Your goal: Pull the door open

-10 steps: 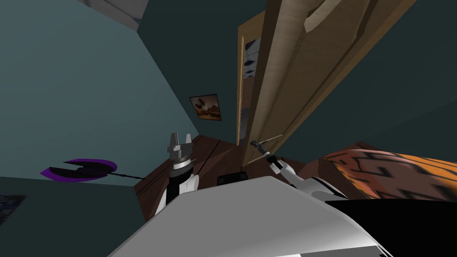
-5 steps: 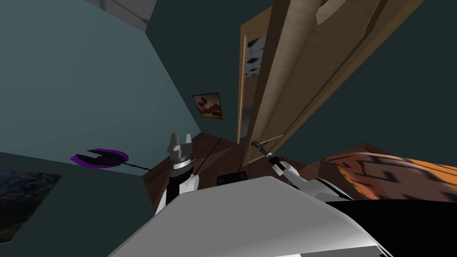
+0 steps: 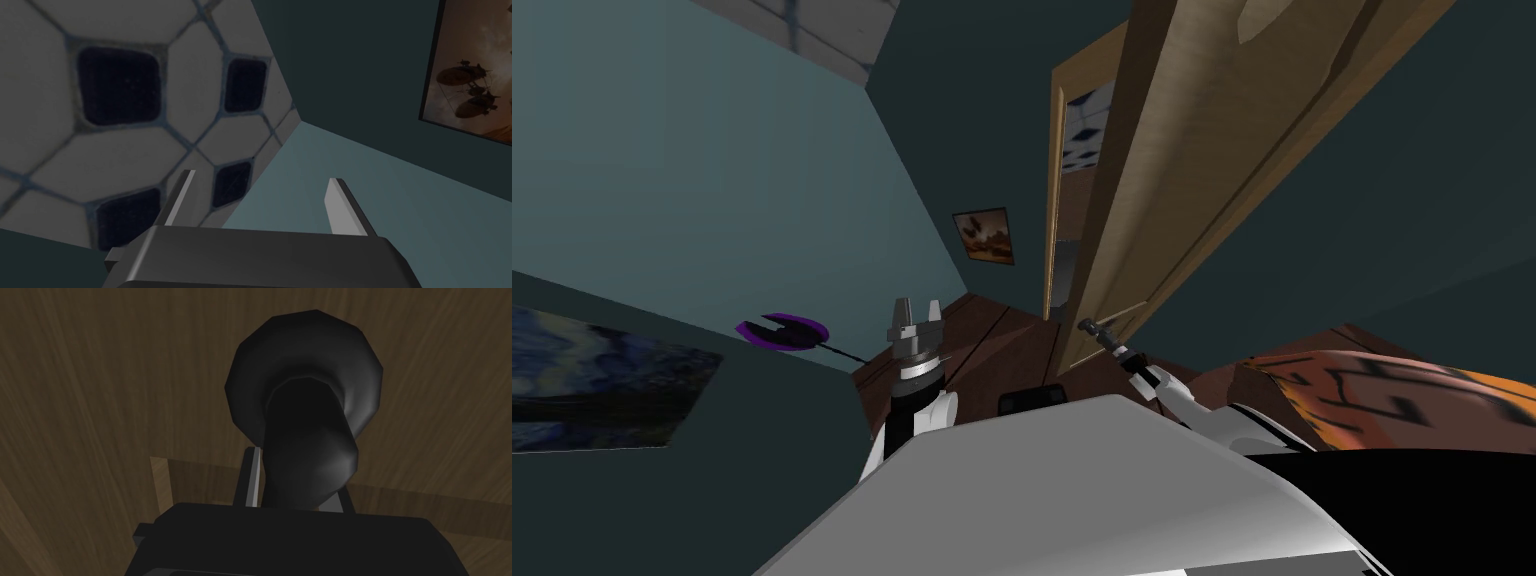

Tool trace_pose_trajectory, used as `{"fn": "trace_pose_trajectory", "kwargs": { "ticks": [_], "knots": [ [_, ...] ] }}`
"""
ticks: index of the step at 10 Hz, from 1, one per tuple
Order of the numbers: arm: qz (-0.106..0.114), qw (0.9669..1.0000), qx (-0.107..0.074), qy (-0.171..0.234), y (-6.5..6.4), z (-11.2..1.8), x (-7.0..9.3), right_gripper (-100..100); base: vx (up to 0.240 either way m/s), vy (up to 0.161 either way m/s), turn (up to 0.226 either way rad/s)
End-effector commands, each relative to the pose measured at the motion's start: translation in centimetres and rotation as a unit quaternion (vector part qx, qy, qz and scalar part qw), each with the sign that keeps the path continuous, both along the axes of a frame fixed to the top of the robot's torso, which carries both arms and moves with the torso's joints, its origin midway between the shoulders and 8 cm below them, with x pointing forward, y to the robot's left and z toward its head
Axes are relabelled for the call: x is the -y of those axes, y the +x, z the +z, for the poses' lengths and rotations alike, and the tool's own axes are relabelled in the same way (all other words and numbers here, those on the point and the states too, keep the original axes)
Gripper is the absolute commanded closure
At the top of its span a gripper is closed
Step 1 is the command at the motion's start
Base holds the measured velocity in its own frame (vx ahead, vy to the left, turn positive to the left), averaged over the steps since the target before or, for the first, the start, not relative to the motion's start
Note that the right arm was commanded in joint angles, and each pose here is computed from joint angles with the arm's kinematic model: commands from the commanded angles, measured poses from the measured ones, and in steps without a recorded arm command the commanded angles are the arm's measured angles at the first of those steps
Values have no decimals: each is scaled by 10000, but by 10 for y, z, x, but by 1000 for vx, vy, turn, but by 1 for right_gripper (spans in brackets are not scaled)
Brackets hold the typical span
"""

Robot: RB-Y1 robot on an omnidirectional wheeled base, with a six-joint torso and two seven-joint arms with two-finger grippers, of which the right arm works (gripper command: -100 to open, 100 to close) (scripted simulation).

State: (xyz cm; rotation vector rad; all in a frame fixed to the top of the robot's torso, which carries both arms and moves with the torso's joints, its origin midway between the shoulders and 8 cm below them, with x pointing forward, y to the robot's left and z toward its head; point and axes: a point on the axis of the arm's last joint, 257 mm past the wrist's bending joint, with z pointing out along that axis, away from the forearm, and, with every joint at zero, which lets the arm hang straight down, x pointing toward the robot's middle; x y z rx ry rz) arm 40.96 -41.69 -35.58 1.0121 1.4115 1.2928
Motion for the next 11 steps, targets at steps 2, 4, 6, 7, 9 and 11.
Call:
{"fn": "trace_pose_trajectory", "kwargs": {
  "ticks": [2, 4, 6, 7, 9, 11],
  "knots": [
    [127, 9999, 12, 15, -9, 0, -3, 100, -100, -76, 64],
    [217, 9998, 15, 18, -17, 1, -1, 100, -121, -82, 93],
    [338, 9994, 3, 15, -24, -1, -5, 100, -45, -55, 44],
    [338, 9994, 3, 15, -24, -1, -5, 100, -40, -71, 46],
    [496, 9988, 11, 7, -32, -1, -9, 100, -32, -66, 41],
    [733, 9973, 17, 4, -45, 0, -16, 100, -112, -100, 73]
  ]
}}
